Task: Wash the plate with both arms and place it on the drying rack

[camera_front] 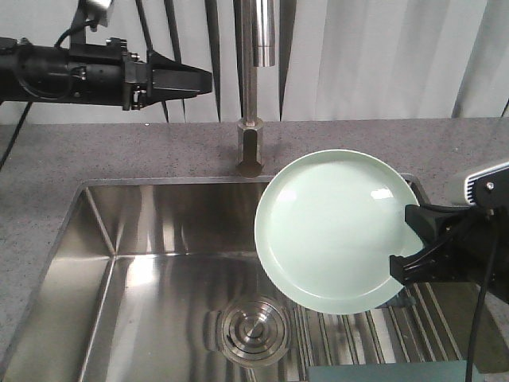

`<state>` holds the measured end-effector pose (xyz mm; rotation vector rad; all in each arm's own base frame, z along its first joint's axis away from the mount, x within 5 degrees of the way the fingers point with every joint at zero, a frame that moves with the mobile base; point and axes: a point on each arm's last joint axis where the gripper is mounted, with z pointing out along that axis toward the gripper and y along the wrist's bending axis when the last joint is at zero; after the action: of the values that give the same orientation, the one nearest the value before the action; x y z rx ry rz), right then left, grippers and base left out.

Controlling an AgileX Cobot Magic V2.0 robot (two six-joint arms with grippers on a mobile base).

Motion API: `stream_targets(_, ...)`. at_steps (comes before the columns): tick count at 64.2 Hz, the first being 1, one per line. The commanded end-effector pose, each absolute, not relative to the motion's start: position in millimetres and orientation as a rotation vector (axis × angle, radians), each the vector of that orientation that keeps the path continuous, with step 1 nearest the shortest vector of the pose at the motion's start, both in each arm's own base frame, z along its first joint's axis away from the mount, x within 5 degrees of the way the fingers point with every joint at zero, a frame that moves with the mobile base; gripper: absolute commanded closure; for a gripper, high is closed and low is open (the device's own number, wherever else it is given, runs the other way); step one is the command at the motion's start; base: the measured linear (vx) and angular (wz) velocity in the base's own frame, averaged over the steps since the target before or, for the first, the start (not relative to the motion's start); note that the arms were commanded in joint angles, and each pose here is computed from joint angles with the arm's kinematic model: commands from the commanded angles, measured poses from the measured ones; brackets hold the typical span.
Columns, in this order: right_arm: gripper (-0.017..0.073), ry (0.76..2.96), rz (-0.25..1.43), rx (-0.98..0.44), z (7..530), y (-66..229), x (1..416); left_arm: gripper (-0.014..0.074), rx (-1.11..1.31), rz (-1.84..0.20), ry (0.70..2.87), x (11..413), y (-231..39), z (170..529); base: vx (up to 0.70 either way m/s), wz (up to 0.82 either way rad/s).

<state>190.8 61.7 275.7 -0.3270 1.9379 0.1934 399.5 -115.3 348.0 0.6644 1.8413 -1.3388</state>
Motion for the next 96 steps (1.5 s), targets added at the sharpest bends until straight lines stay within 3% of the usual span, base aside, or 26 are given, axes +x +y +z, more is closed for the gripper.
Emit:
stream_targets(1, 0.0568, 1.818, 0.188, -0.300, 295, 60, 194, 0.0028, 0.725, -1.428, 1.703, 394, -130, 382, 0.00, 0.00)
stream_targets(42, 0.0568, 1.818, 0.188, -0.300, 295, 60, 194, 0.0028, 0.773, -1.515, 1.691, 450, -177, 348, 0.00, 0.00)
stream_targets(96, 0.0568, 1.818, 0.188, -0.300, 295, 60, 194, 0.0028, 0.731, -1.529, 1.751, 474, -184, 304, 0.00, 0.00)
